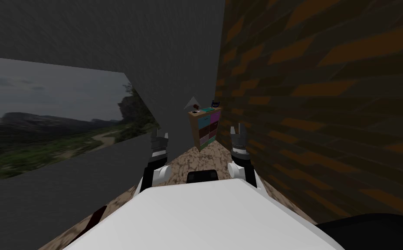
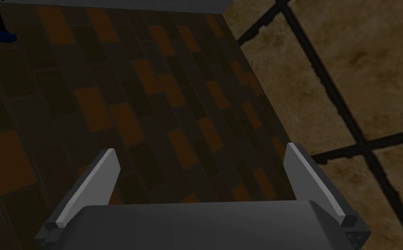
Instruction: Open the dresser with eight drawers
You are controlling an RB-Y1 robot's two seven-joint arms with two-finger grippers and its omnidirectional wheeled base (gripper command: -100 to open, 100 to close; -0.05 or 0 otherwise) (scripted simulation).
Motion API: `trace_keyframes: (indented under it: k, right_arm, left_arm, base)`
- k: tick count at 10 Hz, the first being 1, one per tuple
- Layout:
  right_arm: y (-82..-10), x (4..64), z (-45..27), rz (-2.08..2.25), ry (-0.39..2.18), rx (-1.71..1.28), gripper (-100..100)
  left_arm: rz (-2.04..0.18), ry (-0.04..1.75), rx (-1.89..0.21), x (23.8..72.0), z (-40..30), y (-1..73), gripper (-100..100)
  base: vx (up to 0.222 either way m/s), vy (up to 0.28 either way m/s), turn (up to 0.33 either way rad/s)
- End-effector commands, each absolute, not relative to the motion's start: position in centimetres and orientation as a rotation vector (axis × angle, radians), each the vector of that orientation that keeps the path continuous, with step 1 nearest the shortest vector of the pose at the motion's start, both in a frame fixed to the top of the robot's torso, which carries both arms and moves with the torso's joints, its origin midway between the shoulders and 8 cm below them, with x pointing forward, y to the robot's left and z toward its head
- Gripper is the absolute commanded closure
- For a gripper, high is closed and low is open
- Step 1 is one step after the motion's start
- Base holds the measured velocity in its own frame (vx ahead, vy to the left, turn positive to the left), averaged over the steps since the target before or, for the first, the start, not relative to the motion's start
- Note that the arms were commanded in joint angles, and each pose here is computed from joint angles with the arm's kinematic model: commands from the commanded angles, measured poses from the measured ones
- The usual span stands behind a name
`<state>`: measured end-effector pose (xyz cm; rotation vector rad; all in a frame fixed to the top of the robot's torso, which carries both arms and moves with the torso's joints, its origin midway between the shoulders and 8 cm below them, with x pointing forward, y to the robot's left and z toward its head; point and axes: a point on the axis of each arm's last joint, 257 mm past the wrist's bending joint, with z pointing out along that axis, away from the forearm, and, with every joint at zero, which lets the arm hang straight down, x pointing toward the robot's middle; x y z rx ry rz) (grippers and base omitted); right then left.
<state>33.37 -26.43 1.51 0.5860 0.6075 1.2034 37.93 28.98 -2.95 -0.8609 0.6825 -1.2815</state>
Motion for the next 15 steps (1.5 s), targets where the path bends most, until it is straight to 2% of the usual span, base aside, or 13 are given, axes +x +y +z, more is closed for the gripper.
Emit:
trace_keyframes:
  k: [1, 9, 10, 15]
  right_arm:
    - [-26.4, 33.4, 1.5, 1.203, 0.607, 0.586, 0]
    - [-26.4, 33.4, 1.5, 1.203, 0.607, 0.586, 0]
    - [-26.0, 33.5, 1.3, 1.190, 0.651, 0.545, -100]
    - [-25.0, 34.3, 0.0, 1.057, 0.806, 0.369, -100]
  left_arm:
    - [-1.281, 0.683, -0.861, 37.9, -2.9, 29.0, 0]
    - [-1.282, 0.682, -0.861, 37.9, -2.9, 29.0, 0]
    - [-1.282, 0.682, -0.861, 37.9, -2.9, 29.0, 0]
    - [-1.281, 0.683, -0.861, 37.9, -3.0, 29.0, 0]
  base:
    - [0.000, 0.000, 0.000]
    - [0.000, 0.000, 0.000]
    - [0.018, 0.011, 0.000]
    - [0.045, 0.039, -0.001]
